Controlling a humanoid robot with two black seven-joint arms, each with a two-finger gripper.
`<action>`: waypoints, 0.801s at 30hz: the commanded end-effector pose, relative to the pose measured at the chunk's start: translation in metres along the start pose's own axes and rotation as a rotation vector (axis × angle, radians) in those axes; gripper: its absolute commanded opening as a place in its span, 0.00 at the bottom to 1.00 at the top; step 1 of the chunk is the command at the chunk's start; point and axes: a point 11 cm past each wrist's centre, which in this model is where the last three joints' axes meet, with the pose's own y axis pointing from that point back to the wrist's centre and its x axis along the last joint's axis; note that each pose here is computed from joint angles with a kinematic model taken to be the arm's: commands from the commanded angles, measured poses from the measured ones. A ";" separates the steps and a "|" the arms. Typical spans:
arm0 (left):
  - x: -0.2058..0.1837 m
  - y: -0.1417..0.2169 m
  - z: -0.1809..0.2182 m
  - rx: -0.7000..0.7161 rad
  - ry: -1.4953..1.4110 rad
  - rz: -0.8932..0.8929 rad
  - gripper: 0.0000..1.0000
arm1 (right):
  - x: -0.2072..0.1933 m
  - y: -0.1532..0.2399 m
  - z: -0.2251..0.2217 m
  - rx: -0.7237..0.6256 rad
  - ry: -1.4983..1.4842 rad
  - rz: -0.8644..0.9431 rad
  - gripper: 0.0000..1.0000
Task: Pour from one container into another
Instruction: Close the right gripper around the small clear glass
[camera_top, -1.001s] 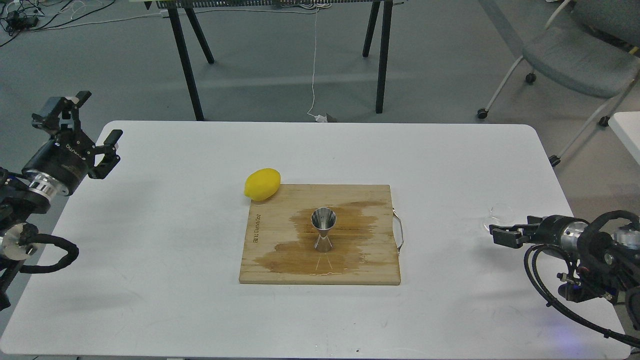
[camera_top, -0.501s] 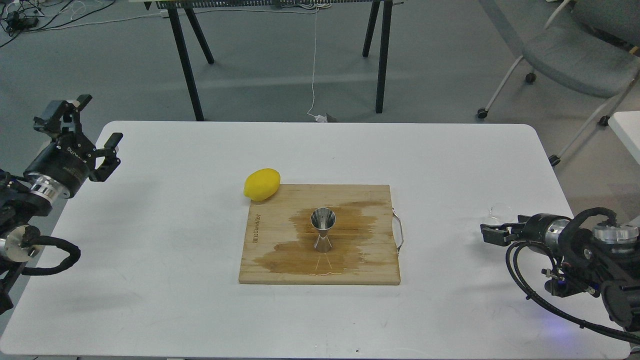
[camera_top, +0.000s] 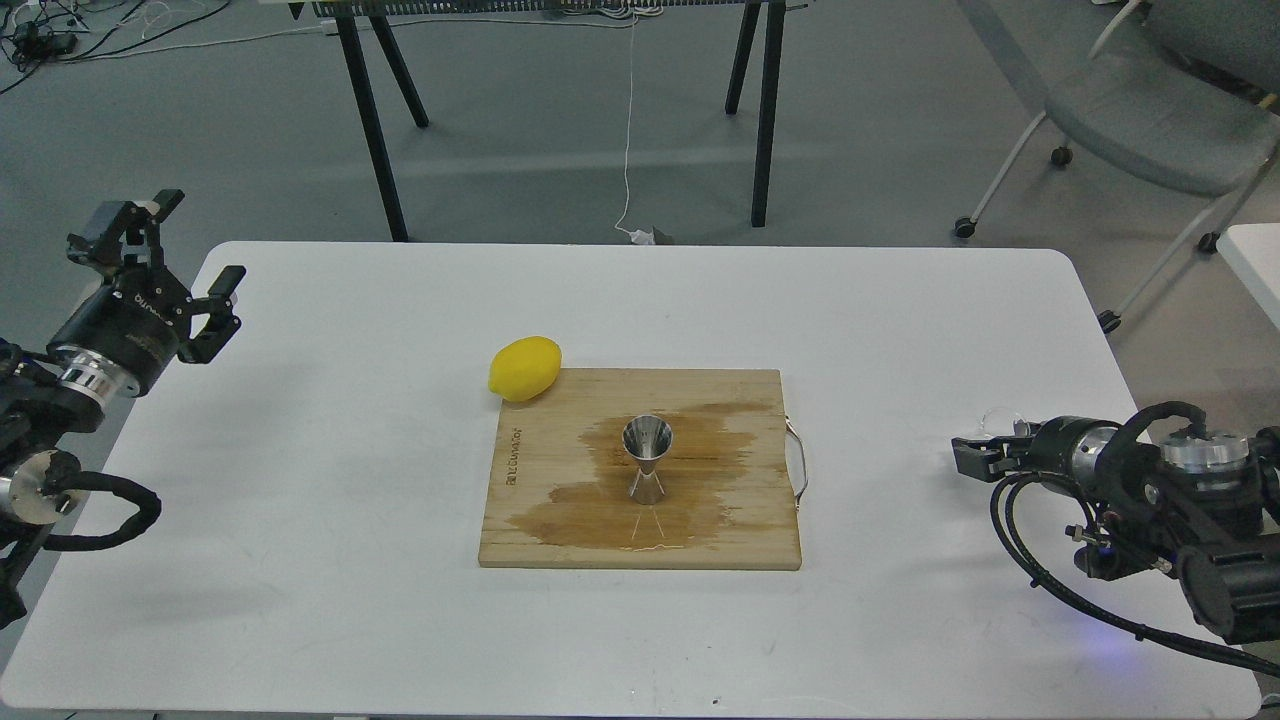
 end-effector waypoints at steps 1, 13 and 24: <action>0.004 0.001 0.000 0.002 -0.005 0.011 0.99 | 0.001 -0.002 0.003 -0.002 0.008 0.004 0.70; 0.004 0.002 -0.001 0.003 -0.005 0.013 0.99 | 0.001 -0.002 0.002 0.001 0.008 0.003 0.63; 0.005 0.003 -0.003 0.007 -0.004 0.015 0.99 | 0.002 -0.002 0.003 0.000 0.008 0.005 0.54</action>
